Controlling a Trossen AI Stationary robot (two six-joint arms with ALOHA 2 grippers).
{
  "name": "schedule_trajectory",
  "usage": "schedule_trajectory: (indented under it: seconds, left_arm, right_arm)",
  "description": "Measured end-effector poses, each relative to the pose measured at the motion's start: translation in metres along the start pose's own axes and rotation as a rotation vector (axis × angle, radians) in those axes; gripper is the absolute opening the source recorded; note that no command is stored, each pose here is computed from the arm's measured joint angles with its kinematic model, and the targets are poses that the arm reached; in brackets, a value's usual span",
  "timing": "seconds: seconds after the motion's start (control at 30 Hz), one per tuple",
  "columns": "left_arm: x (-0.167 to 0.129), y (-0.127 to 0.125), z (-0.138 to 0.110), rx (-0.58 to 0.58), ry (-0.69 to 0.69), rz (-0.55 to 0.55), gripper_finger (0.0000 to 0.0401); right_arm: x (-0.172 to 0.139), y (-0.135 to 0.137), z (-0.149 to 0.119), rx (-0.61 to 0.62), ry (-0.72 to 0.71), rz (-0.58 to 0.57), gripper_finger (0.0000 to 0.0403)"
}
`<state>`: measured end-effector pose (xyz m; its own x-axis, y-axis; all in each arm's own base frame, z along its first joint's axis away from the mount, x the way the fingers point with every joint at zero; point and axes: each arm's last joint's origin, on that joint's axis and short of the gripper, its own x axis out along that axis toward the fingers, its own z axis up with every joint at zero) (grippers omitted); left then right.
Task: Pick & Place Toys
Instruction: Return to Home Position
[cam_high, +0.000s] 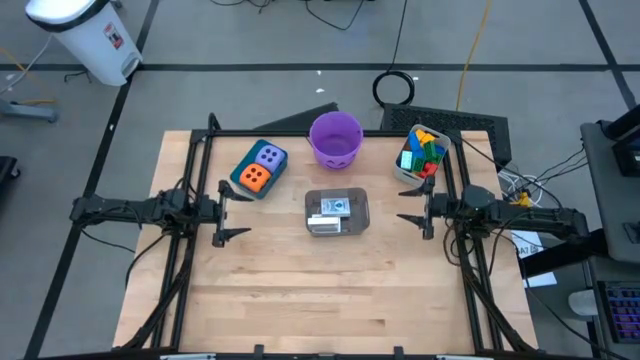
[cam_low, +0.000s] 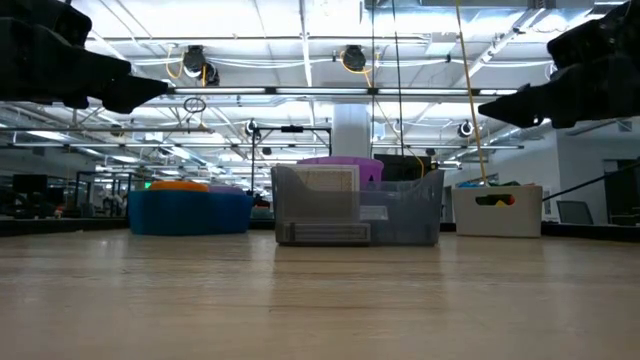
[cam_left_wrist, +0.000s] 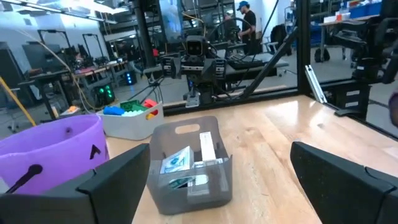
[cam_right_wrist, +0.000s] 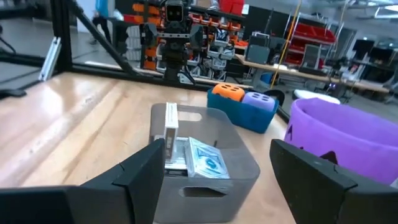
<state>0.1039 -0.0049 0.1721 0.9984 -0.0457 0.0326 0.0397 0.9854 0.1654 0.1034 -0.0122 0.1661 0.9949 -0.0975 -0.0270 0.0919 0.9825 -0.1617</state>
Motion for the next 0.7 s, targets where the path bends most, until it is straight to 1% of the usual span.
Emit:
schedule_trajectory:
  seconds: [0.1,0.33,0.7]
  left_arm:
    - [0.0000,0.0000,0.0000,-0.013,0.000,0.000,0.0392]
    - [0.0000,0.0000,0.0000,-0.068,0.000,0.000,0.0392]
    - [0.0000,0.0000,0.0000,-0.067,0.000,0.000,0.0392]
  right_arm:
    - [0.0000,0.0000,0.0000,-0.036,0.000,0.000,0.0263]
    - [0.0000,0.0000,0.0000,-0.040,0.000,0.000,0.0263]
    - [0.0000,0.0000,0.0000,-0.040,0.000,0.000,0.0263]
